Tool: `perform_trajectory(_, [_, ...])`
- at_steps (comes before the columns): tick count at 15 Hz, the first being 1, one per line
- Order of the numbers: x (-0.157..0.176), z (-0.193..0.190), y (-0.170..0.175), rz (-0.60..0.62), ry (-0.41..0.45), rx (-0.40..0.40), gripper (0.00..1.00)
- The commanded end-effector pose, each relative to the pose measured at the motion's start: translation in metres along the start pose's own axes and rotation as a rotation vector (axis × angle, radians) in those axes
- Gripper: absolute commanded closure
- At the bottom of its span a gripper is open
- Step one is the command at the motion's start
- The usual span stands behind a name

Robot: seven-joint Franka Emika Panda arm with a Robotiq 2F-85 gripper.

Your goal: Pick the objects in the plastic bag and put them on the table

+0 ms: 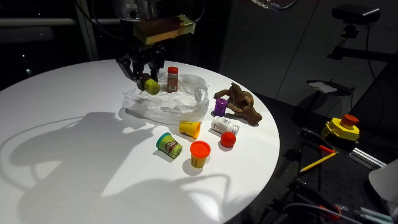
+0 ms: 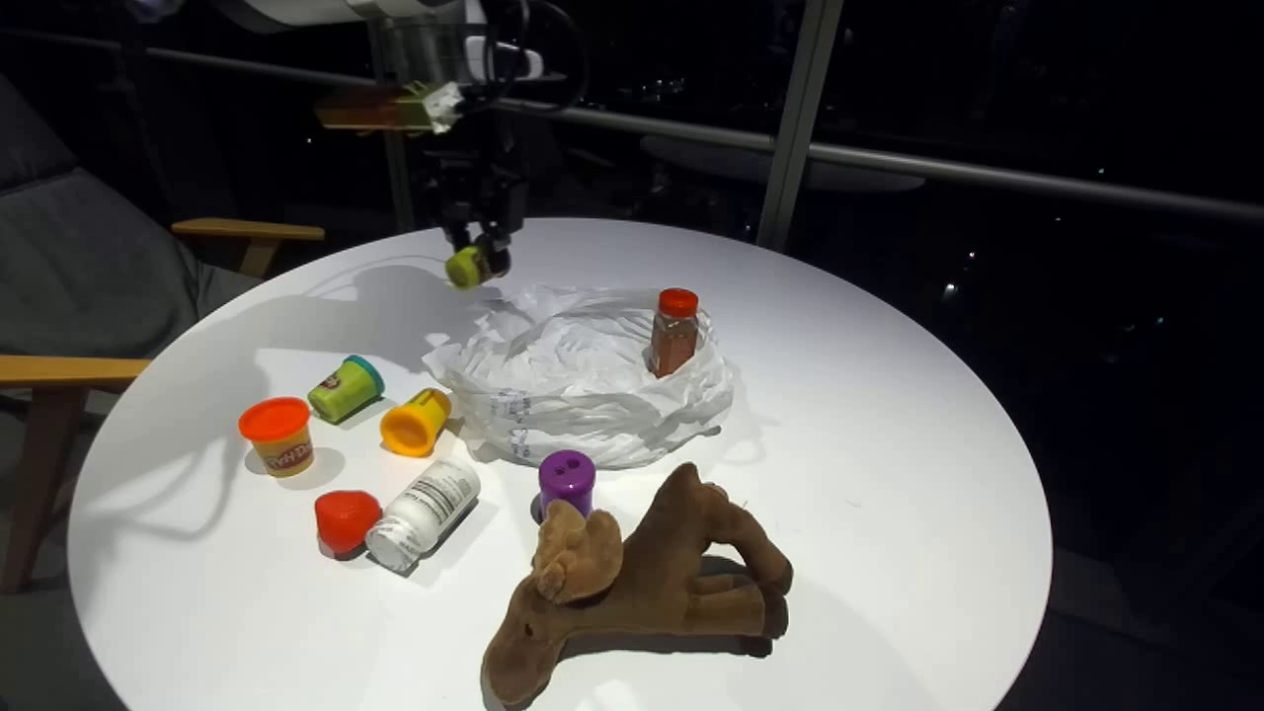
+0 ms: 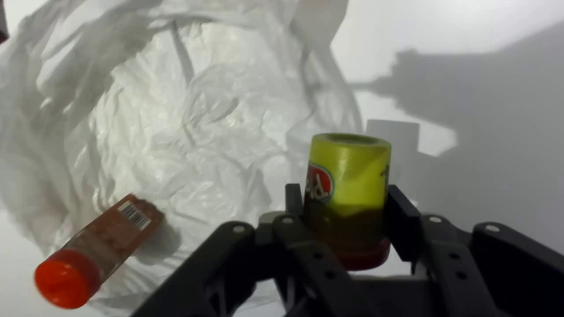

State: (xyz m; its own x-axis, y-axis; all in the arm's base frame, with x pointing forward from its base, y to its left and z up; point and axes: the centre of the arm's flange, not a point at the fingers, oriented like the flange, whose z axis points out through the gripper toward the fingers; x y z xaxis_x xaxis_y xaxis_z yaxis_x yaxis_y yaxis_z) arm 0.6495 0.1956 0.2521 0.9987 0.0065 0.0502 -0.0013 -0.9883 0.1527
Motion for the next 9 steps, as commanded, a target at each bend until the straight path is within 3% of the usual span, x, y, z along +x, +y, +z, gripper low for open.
perform_trajectory(1, [-0.083,-0.002,-0.048,-0.107,-0.076,0.039,0.77])
perform_trajectory(5, [-0.154,0.013,-0.086,-0.255,-0.145,0.087,0.77])
perform_trajectory(9, [-0.190,0.026,-0.100,-0.333,-0.117,0.114,0.77])
